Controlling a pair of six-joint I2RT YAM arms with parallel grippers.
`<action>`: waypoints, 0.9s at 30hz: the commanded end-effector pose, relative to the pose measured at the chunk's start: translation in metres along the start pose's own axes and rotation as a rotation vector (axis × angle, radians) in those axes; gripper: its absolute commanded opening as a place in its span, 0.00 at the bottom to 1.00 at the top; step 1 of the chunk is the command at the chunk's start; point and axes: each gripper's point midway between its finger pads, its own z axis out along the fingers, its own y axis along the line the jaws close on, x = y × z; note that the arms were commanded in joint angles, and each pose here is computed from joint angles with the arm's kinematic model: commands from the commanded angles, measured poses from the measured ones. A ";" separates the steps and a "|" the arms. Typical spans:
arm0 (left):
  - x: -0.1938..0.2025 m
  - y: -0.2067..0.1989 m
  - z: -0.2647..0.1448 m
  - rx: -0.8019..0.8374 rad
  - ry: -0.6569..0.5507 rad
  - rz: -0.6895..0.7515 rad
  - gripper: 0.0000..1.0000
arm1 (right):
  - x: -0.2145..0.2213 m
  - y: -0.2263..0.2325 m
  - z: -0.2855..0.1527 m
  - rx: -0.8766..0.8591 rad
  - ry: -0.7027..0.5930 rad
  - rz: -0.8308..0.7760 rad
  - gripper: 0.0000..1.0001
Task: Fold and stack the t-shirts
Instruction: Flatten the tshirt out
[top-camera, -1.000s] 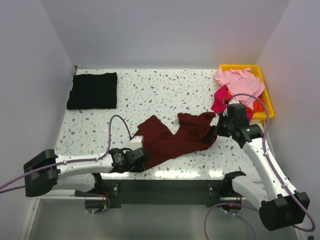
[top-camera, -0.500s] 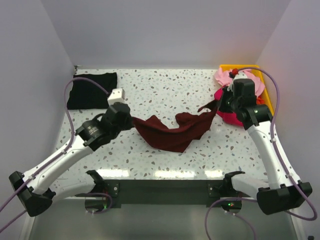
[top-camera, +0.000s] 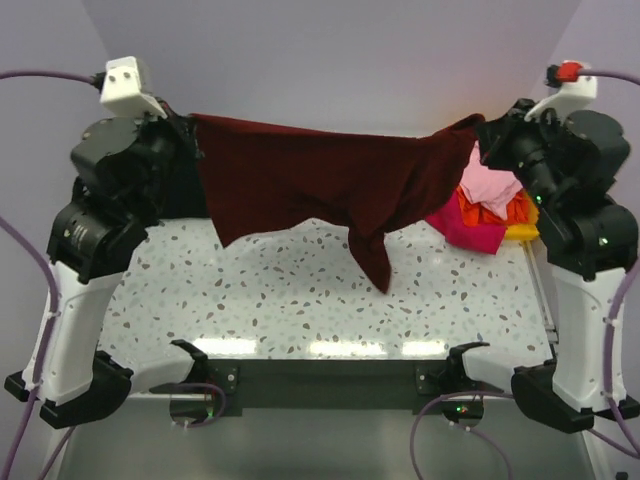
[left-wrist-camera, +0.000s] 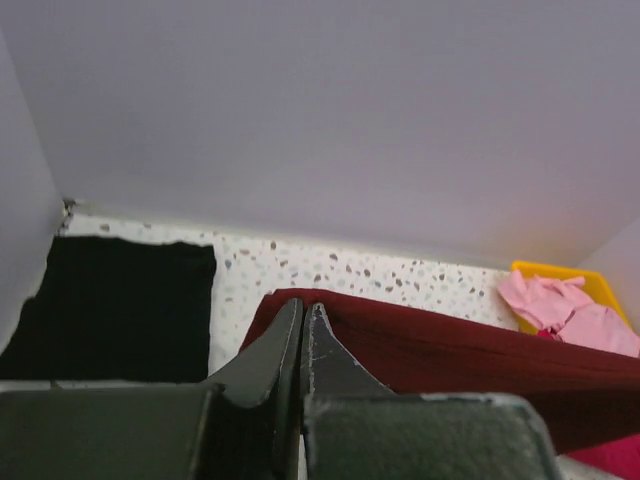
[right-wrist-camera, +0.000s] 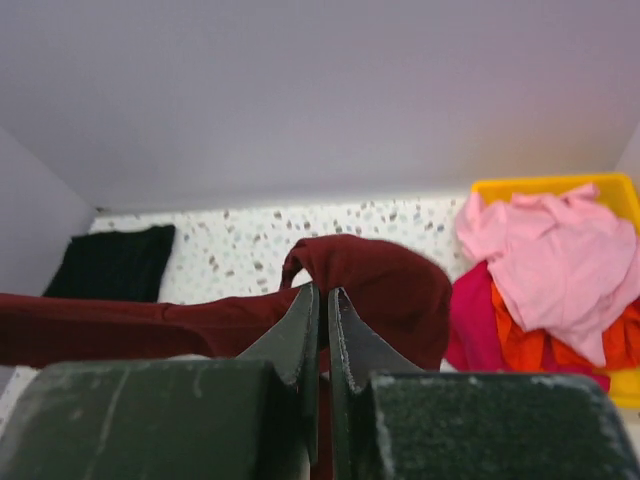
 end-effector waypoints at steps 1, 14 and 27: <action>-0.057 0.004 -0.026 0.038 -0.150 0.067 0.00 | -0.057 0.001 -0.053 -0.007 -0.192 -0.035 0.00; -0.137 -0.002 -0.122 0.283 -0.422 0.034 0.00 | -0.140 0.016 -0.176 -0.114 -0.577 -0.055 0.00; -0.039 -0.020 0.024 0.071 -0.131 0.244 0.00 | -0.065 0.006 0.000 -0.019 -0.244 -0.079 0.00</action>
